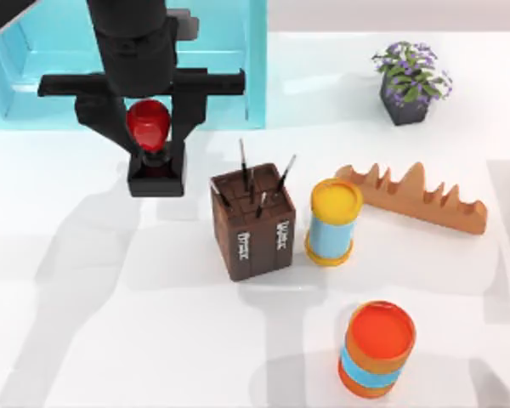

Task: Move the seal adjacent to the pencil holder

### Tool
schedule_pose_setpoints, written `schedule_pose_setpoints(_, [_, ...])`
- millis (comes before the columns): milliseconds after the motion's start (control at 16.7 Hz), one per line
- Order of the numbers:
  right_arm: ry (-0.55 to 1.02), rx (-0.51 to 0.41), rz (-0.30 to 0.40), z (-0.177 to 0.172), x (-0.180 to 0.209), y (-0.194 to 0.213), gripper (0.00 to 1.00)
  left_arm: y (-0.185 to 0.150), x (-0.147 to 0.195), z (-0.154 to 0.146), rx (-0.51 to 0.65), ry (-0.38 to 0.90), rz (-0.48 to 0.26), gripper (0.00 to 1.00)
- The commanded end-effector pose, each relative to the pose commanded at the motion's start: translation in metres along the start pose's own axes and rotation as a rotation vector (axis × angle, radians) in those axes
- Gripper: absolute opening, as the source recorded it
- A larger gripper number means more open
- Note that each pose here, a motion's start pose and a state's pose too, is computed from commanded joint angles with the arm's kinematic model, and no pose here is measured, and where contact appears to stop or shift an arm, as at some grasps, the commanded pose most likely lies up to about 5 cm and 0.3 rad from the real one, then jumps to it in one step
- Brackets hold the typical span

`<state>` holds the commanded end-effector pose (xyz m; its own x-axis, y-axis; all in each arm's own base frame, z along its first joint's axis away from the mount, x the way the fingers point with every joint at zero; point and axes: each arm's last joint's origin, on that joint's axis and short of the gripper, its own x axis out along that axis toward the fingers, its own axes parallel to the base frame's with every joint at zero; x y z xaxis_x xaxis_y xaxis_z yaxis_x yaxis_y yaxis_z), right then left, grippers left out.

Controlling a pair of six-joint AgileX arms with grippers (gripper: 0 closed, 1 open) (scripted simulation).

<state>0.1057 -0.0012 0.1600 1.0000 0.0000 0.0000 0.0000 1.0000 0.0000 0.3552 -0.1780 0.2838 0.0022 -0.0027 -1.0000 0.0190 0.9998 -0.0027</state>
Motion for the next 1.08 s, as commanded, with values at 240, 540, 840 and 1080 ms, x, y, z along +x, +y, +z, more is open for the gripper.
schedule_pose_setpoints(240, [0.0,0.0,0.0,0.0,0.0,0.0,1.0,-0.0008,0.0056,-0.0001,0.001,0.002,0.002,0.0])
schedule_pose_setpoints(540, [0.0,0.0,0.0,0.0,0.0,0.0,1.0,-0.0008,0.0056,-0.0001,0.001,0.002,0.002,0.3])
schedule_pose_setpoints(840, [0.0,0.0,0.0,0.0,0.0,0.0,1.0,-0.0008,0.0056,-0.0001,0.001,0.002,0.002,0.68])
schedule_pose_setpoints(1080, [0.0,0.0,0.0,0.0,0.0,0.0,1.0,-0.0008,0.0056,-0.0001,0.001,0.002,0.002,0.98])
